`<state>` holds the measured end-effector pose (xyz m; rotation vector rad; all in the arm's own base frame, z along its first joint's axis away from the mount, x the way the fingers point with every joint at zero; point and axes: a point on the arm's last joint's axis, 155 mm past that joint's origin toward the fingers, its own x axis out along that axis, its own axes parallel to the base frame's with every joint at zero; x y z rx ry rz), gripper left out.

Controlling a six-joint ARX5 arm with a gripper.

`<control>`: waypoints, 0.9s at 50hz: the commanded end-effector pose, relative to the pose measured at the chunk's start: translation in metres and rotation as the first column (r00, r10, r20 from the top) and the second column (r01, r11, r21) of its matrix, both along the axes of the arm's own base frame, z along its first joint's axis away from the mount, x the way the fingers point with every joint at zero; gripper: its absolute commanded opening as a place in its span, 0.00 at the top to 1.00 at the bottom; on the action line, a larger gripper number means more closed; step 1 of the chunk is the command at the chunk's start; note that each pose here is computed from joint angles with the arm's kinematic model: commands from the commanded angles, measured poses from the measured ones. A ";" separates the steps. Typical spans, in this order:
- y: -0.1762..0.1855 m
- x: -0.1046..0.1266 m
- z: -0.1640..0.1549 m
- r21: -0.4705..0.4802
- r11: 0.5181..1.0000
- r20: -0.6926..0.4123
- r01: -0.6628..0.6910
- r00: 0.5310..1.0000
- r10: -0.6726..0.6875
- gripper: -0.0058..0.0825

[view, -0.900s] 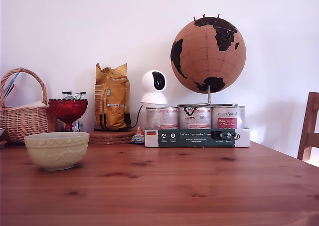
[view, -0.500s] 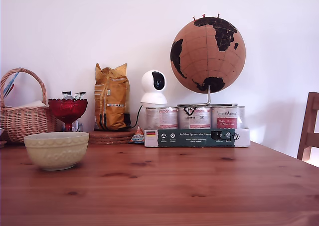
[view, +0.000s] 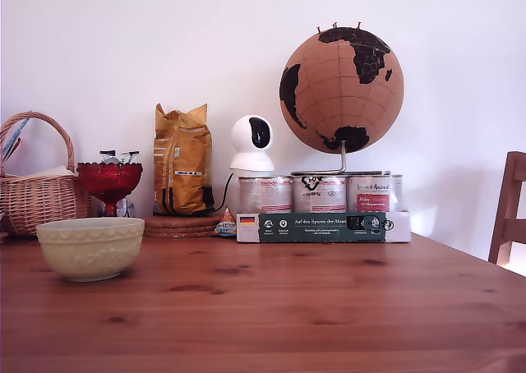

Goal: Pick the grey coffee capsule and place it inside the green bowl

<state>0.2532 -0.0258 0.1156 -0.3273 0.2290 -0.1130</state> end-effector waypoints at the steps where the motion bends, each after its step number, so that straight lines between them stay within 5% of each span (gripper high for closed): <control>1: 0.002 0.000 -0.021 -0.002 1.000 -0.073 -0.011 0.997 0.011 0.96; 14: 0.010 0.011 -0.036 0.100 0.995 -0.172 -0.014 0.985 0.031 0.93; 17: 0.009 0.015 -0.043 0.103 0.995 -0.196 -0.007 0.980 0.027 0.78; 21: 0.007 0.019 -0.049 0.102 0.995 -0.215 0.004 0.976 0.019 0.46; 24: 0.007 0.022 -0.054 0.115 0.993 -0.232 0.006 0.972 0.021 0.36; 45: 0.016 0.050 -0.067 0.234 0.972 -0.197 0.008 0.980 0.040 0.34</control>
